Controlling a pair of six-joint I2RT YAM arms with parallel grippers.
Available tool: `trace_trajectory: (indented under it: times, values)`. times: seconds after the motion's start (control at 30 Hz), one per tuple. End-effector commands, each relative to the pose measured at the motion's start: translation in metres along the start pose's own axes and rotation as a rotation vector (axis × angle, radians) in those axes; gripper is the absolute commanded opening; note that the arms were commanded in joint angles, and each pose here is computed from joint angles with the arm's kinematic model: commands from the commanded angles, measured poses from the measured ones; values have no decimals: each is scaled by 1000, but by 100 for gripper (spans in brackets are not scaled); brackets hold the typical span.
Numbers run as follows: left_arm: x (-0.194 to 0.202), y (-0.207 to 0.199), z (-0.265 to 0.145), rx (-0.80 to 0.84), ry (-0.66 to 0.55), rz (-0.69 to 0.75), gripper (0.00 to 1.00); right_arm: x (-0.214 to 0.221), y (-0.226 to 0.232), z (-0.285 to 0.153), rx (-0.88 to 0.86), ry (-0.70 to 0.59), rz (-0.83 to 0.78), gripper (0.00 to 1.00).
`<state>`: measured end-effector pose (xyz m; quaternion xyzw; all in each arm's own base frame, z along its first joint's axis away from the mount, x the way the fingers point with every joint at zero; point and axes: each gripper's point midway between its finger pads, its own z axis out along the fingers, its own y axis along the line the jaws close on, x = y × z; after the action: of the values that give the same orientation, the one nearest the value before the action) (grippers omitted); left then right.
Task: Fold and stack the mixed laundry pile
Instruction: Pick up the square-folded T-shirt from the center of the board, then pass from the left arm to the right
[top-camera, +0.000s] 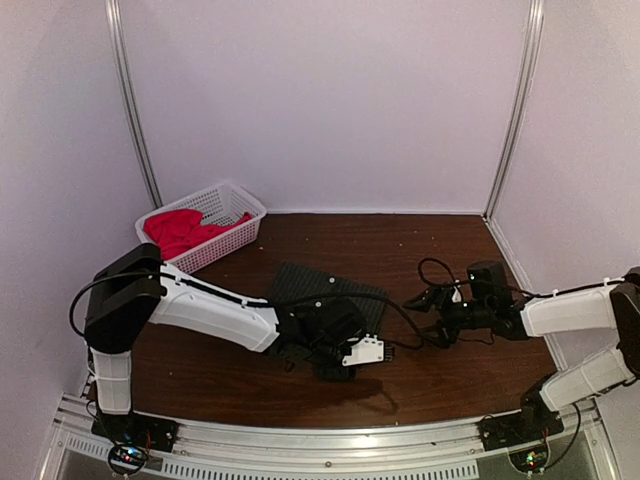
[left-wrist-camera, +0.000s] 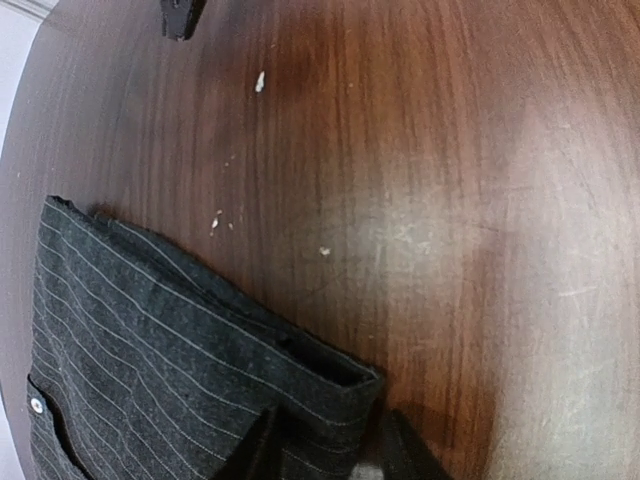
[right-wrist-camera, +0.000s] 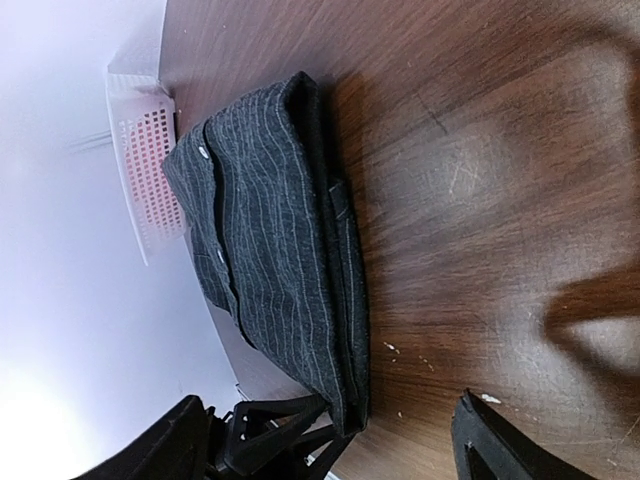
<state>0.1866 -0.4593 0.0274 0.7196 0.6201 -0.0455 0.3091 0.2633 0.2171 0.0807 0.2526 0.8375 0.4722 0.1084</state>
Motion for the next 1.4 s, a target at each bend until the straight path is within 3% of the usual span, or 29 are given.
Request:
trace_trajectory:
  times: [0.0, 0.13, 0.23, 0.73, 0.9, 1.37]
  values:
    - [-22, 12, 3, -37, -63, -26, 27, 5, 5, 12, -40, 10, 10, 86]
    - [-47, 21, -9, -28, -162, -107, 5, 19, 6, 32, -58, 61, -2, 89]
    - [-56, 26, -13, -31, -200, -155, 0, 28, 4, 48, -68, 103, 19, 88]
    - [-72, 55, -40, -76, -304, -291, 0, 40, -4, 76, -103, 155, 136, 80]
    - [-80, 54, -49, -50, -342, -269, 0, 37, -6, 75, -114, 133, 135, 77]
    - [-81, 34, -54, 44, -376, -219, 0, 24, 17, 122, -262, 196, 192, 49]
